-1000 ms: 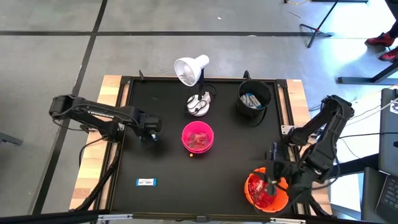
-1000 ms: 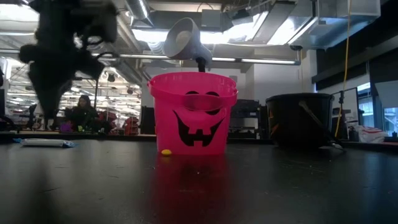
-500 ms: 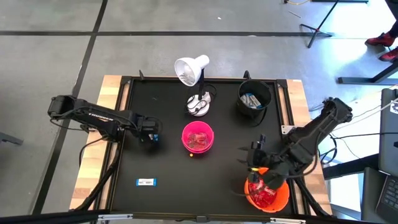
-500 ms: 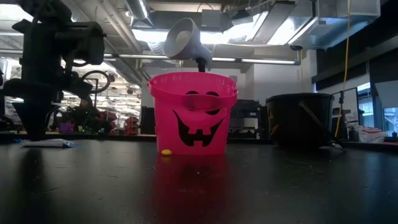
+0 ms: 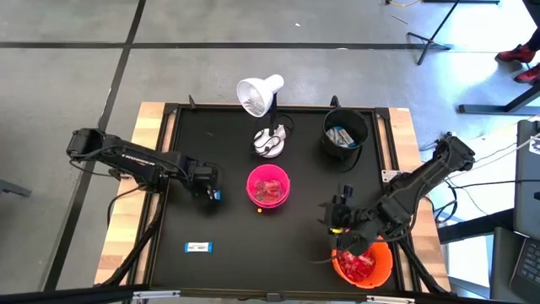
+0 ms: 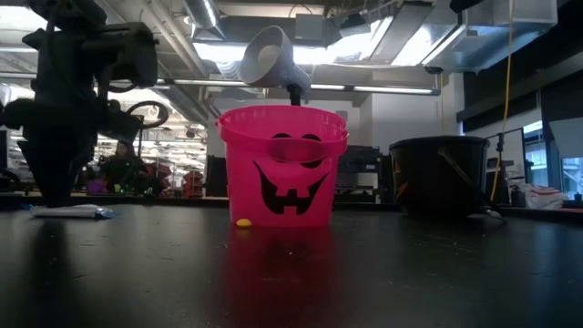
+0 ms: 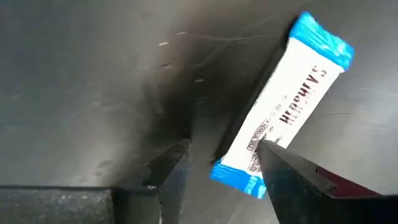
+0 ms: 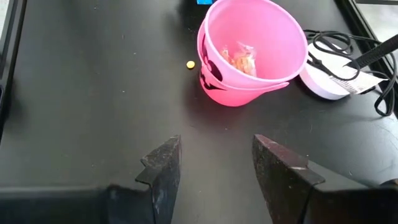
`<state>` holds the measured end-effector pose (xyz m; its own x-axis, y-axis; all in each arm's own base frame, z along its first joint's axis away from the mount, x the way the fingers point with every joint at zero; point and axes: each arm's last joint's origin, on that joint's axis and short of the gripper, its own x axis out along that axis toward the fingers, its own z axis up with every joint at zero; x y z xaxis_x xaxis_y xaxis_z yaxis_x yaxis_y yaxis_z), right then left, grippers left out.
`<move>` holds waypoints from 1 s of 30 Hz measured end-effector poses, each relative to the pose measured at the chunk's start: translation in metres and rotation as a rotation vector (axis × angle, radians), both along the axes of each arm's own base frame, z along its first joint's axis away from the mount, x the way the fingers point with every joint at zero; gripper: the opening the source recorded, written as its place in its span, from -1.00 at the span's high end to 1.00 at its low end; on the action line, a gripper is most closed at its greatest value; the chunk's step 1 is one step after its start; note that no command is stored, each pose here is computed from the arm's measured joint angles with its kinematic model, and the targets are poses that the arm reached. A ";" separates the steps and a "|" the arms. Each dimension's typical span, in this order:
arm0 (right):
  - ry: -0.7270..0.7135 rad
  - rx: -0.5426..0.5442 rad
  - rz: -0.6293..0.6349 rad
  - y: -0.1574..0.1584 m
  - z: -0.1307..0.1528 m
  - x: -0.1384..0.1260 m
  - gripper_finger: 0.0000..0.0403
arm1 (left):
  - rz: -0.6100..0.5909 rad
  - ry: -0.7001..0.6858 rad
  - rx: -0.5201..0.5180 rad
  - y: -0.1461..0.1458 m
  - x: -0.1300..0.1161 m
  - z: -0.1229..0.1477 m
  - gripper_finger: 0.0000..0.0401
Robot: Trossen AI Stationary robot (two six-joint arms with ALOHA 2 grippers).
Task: Sort candy
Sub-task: Put the white chocolate bar into the black bucket
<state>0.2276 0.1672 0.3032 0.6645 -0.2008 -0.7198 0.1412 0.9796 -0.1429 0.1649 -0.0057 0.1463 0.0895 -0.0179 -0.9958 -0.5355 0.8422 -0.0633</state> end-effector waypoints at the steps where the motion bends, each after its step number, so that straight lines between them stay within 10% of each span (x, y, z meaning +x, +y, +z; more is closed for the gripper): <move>1: 0.001 0.001 0.001 0.000 0.000 0.000 0.04 | -0.007 -0.011 -0.005 -0.001 0.001 0.001 0.06; 30: -0.006 0.002 0.000 0.000 0.000 0.001 0.04 | -0.022 0.009 0.008 -0.034 0.018 -0.018 0.14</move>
<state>0.2282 0.1676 0.3035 0.6689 -0.1993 -0.7161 0.1424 0.9799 -0.1397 0.1827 -0.0396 0.1281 0.0801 -0.0122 -0.9967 -0.5175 0.8541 -0.0520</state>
